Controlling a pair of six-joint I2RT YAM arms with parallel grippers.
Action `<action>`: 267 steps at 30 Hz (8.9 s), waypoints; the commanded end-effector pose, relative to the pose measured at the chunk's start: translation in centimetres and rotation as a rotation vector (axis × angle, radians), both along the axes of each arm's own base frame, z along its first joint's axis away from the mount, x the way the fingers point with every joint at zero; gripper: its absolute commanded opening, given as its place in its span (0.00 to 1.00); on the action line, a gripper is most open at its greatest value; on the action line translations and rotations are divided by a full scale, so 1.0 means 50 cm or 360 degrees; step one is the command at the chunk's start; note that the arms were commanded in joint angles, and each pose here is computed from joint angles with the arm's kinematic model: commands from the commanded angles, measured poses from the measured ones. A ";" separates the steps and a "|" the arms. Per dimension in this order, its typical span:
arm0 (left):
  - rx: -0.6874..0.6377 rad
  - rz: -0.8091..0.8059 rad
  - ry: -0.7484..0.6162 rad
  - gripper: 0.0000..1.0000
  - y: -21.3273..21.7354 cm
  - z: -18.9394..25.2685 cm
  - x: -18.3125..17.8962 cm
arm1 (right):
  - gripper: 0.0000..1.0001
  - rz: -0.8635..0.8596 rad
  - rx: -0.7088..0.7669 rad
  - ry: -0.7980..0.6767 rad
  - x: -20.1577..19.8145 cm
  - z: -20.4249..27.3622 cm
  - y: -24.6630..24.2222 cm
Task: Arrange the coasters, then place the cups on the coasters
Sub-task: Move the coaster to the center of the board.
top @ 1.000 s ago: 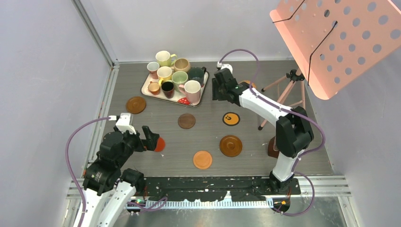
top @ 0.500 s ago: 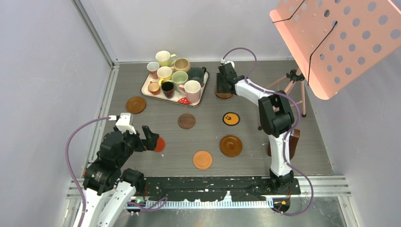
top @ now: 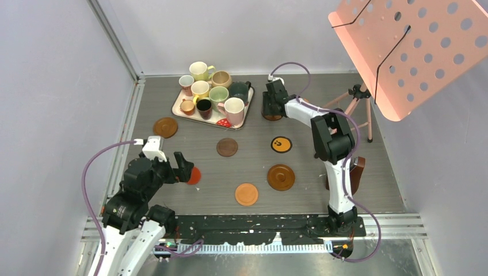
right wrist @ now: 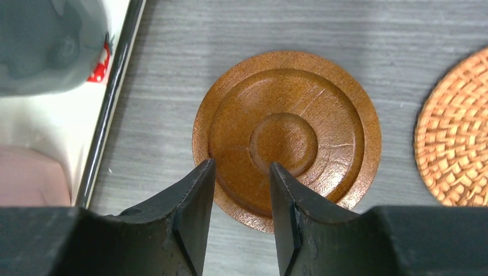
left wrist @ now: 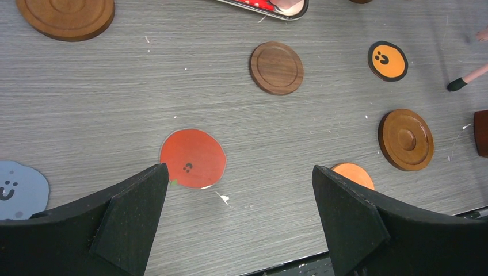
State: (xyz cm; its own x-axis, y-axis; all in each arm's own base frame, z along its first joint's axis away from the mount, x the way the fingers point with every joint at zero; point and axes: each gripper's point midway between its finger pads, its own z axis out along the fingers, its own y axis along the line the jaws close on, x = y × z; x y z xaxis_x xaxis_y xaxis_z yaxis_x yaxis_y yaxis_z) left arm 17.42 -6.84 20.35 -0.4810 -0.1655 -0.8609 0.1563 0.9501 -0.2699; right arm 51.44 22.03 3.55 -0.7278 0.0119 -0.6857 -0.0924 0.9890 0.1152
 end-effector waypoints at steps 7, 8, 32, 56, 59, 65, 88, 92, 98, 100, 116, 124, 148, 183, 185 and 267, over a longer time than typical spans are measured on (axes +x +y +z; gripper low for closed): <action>0.0016 0.0042 0.0023 1.00 0.007 0.000 0.008 | 0.45 0.0161 0.0140 0.0101 -0.137 -0.001 0.015; 0.0015 0.0042 0.0026 0.99 0.006 -0.001 0.008 | 0.45 0.0193 0.0161 0.0110 -0.149 -0.001 0.024; 0.0031 0.0081 0.0076 0.99 0.012 -0.009 0.012 | 0.44 0.0506 0.0223 0.0303 -0.439 -0.066 0.130; 0.0032 0.0067 0.0141 0.99 0.005 -0.020 0.014 | 0.42 0.0664 0.0246 0.0359 -0.573 -0.058 0.180; 0.0023 0.0070 0.0150 0.99 0.004 -0.021 0.014 | 0.42 0.0698 0.0270 0.0345 -0.572 -0.053 0.206; -0.0011 0.0145 0.0168 1.00 0.011 -0.020 0.016 | 0.42 0.0772 0.0276 0.0337 -0.587 -0.044 0.252; -0.0329 0.0301 0.0598 0.84 -0.057 -0.162 0.062 | 0.42 0.0790 0.0354 0.0070 -0.578 0.093 0.252; -0.0430 0.0135 0.0683 0.82 -0.103 -0.178 0.054 | 0.46 0.0716 0.0352 -0.0070 -0.535 0.121 0.257; -0.0408 0.0176 0.0704 0.81 -0.093 -0.210 0.047 | 0.53 0.0632 0.0349 -0.0288 -0.448 0.167 0.303; -0.0380 0.0258 0.0679 0.81 -0.075 -0.224 0.049 | 0.53 0.0604 0.0311 -0.0322 -0.423 0.171 0.314; -0.0289 0.0382 0.0665 0.88 -0.046 -0.273 0.068 | 0.71 0.0627 0.0175 -0.0069 -0.494 0.116 0.210; -0.0304 0.0339 0.0599 0.88 -0.053 -0.234 0.080 | 0.77 0.0680 0.0229 0.0062 -0.556 0.072 0.174; -0.0330 0.0263 0.0658 0.84 -0.071 -0.234 0.069 | 0.66 0.0739 0.0455 0.0226 -0.589 0.008 0.253; -0.0549 -0.0220 0.0791 0.76 -0.188 -0.233 0.070 | 0.74 0.0689 0.0189 0.0124 -0.640 0.099 0.113; -0.0555 -0.0241 0.0802 0.75 -0.193 -0.233 0.071 | 0.75 0.0564 0.0106 0.0043 -0.590 0.114 0.072; -0.0224 0.0635 0.1022 0.58 -0.018 -0.314 0.373 | 0.81 0.0401 0.0313 0.0057 -0.500 0.109 -0.060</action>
